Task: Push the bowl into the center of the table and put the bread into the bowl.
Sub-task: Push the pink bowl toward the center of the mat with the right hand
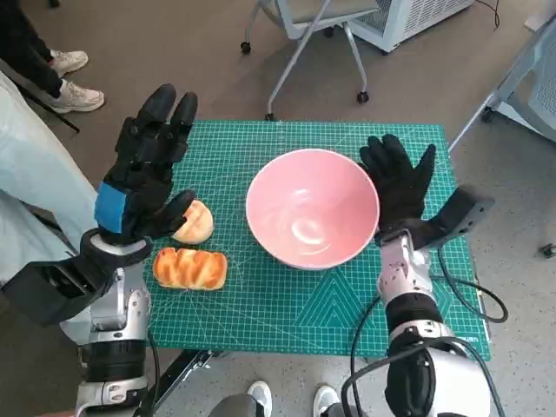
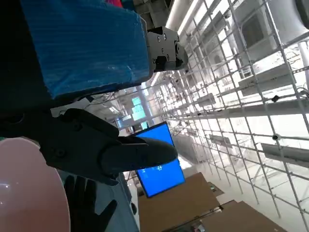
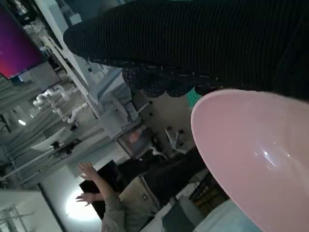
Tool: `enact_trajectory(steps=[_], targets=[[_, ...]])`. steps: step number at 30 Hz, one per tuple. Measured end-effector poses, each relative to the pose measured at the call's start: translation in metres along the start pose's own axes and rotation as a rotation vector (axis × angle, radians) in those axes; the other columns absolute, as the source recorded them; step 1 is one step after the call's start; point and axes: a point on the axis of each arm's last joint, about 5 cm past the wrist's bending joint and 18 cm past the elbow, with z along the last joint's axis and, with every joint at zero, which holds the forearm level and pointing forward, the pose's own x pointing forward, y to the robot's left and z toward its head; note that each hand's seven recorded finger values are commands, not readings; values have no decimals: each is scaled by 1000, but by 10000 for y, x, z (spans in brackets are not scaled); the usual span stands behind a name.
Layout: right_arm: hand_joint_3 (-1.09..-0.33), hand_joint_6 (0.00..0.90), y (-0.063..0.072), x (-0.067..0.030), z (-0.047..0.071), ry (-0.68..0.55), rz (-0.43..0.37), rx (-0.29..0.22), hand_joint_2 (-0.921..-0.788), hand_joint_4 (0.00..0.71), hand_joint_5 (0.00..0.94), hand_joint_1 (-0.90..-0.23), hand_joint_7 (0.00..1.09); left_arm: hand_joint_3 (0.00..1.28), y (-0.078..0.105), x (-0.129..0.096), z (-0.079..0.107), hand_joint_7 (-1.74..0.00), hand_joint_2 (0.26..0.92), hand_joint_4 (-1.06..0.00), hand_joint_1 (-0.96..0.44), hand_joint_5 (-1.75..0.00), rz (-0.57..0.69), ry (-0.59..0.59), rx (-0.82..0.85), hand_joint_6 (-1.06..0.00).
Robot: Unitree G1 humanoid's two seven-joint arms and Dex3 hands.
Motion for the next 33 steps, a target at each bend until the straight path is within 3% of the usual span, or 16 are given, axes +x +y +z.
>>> enact_trajectory(steps=[11, 15, 20, 24, 33], targets=[[-836, 208, 16, 28, 55, -11, 25, -28, -921, 94, 0, -571, 140, 414, -2, -9, -3, -319, 921, -96, -618, 0, 7, 3, -1, 1], [-853, 211, 5, 40, 124, -48, 45, -103, -921, 92, 0, -568, 139, 415, -2, -9, -3, -318, 921, -96, -618, -1, 8, 3, -1, 1], [-846, 212, 24, 63, 273, -167, 108, -262, -921, 97, 3, -574, 140, 417, -13, -6, -9, -319, 921, -96, -617, -1, 10, 3, -5, 1], [-804, 222, 67, 74, 410, -294, 186, -382, -921, 128, 15, -629, 150, 419, -36, 7, -29, -320, 921, -97, -617, -1, 11, 7, -15, 1], [-768, 233, 178, 27, 640, -562, 403, -535, -921, 162, 23, -669, 172, 425, -132, 139, -73, -347, 921, -97, -618, -1, -8, -2, -63, -8]])
